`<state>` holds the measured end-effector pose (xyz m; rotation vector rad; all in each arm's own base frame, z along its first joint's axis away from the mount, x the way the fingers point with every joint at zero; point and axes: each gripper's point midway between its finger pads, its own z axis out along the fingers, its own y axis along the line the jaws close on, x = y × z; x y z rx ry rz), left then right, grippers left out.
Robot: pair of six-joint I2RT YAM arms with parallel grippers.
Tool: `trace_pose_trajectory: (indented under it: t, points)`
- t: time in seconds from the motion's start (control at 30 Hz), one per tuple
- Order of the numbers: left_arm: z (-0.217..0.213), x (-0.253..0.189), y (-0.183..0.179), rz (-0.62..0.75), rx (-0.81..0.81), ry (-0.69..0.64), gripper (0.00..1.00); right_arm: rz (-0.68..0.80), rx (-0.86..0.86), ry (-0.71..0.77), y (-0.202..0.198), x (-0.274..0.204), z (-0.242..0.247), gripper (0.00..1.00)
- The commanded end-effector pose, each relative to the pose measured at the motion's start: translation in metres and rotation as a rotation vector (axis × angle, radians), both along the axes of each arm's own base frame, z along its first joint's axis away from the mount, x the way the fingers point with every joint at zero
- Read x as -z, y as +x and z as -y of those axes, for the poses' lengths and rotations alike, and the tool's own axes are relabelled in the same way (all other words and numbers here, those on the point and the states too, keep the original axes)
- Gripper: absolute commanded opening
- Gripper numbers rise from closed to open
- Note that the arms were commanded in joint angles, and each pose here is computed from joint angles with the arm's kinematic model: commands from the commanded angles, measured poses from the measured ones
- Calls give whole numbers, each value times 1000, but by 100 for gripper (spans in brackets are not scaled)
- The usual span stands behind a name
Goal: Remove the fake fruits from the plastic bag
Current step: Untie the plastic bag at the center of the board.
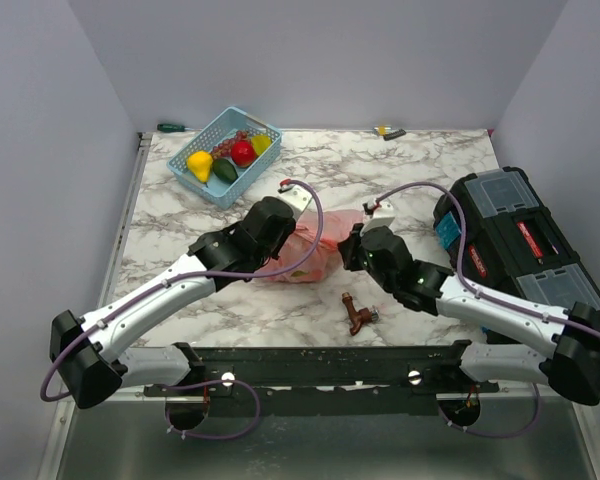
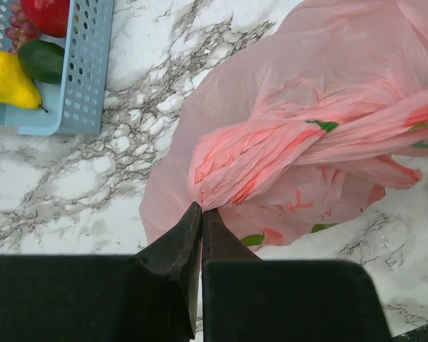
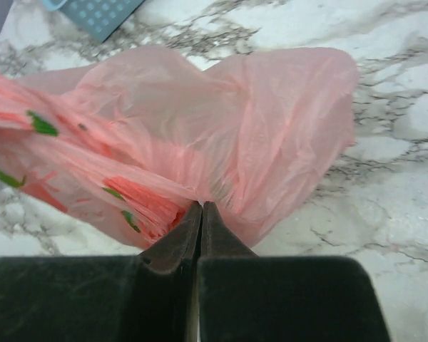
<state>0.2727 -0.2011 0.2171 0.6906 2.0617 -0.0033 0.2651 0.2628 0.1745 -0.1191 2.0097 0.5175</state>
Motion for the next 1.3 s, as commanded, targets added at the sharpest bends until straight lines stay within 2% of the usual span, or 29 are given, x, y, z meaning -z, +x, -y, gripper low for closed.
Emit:
trace_pose_trajectory:
  t: [0.0,0.23,0.3,0.5,0.53,0.57,0.73,0.83,1.07,1.27]
  points:
    - [-12,-12,5,64,-48,1,0,-54,207,-42,15,21,51,1]
    - [-18,-18,6,100,-71,-8,0,-164,236,80,25,35,78,1]
    - [-16,-19,6,107,-60,-17,0,-176,197,110,23,32,76,1]
    - [20,-28,-17,70,159,-175,0,-135,-17,155,14,14,45,1]
    - [27,-32,-22,64,203,-207,3,-134,-42,157,13,14,42,1]
    - [32,-33,-27,59,239,-232,10,-136,-60,155,11,14,40,1]
    - [47,-45,-48,82,399,-308,61,-160,-126,158,3,17,32,1]
    - [47,-46,-49,100,416,-307,80,-160,-179,176,-3,12,25,1]
    - [54,-29,-43,29,398,-255,96,-161,-260,226,-9,6,10,1]
    - [60,-15,-37,21,375,-182,97,-206,-322,301,-20,8,-3,1]
